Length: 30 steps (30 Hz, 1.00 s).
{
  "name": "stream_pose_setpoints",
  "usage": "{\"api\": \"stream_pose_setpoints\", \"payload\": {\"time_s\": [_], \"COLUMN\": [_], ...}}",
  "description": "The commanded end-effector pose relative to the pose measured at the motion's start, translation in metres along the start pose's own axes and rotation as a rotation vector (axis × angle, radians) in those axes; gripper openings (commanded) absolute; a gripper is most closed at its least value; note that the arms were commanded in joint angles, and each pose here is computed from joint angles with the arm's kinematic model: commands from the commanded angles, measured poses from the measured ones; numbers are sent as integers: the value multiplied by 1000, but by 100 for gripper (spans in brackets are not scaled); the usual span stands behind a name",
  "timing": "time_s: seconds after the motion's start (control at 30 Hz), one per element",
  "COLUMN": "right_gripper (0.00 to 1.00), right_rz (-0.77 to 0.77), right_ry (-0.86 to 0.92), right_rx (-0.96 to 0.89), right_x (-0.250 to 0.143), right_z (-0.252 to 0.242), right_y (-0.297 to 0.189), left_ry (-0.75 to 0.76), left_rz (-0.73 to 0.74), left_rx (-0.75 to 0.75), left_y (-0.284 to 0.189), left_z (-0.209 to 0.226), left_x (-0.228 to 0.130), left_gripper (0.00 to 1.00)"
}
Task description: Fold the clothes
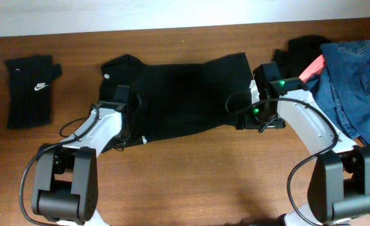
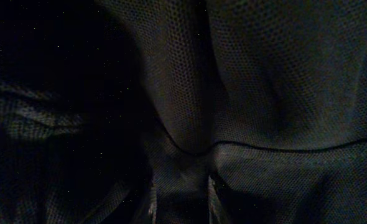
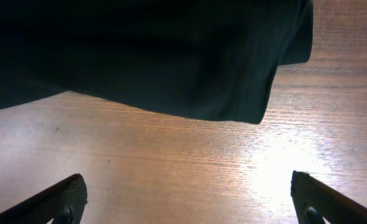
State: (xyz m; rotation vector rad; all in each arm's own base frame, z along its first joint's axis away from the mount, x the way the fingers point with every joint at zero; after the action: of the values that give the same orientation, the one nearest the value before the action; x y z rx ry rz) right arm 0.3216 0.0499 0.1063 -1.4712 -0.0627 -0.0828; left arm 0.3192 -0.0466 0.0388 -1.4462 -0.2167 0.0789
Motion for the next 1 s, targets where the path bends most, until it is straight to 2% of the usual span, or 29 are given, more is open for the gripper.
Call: {"api": "stream_pose_setpoints", "payload": {"time_s": [0.0,0.13,0.2,0.33,0.63,0.97], "right_gripper": [95,92,87,87,87,87], "right_rz": [1,-34,-47,-56,-84,-79], "right_ry": [59,114,145,213,215,322], "right_rx": [-31,-25,-22,-19,-15,-32], "right_x": [-4,0,0,-1,6,11], "right_z": [-7,-7,-8,-8,-9,-13], "right_y": [17,28,32,38,52,70], "left_ry": [5,6,7,7,8,8], "left_rz": [66,68,68,68,75,75], "left_rx": [-77,-80,-80,-80,-97,-96], "left_y": [12,12,12,12,12,12], "left_z": [-13,-14,-14,-14,-16,-16], "left_x": [-11,-11,-11,-11,-12,-12], "left_gripper": [29,29,29,29,29,30]}}
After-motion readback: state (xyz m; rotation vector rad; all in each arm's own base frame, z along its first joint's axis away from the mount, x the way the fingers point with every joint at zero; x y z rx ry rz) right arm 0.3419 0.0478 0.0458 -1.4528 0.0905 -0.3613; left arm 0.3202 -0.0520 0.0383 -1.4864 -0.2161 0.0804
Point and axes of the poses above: each gripper's point midway between its finger pads, its own y axis out along the fingers, its own z axis along the line the jaws close on, x = y × z, the point moved 4 cm from there along -y, back along the fingers
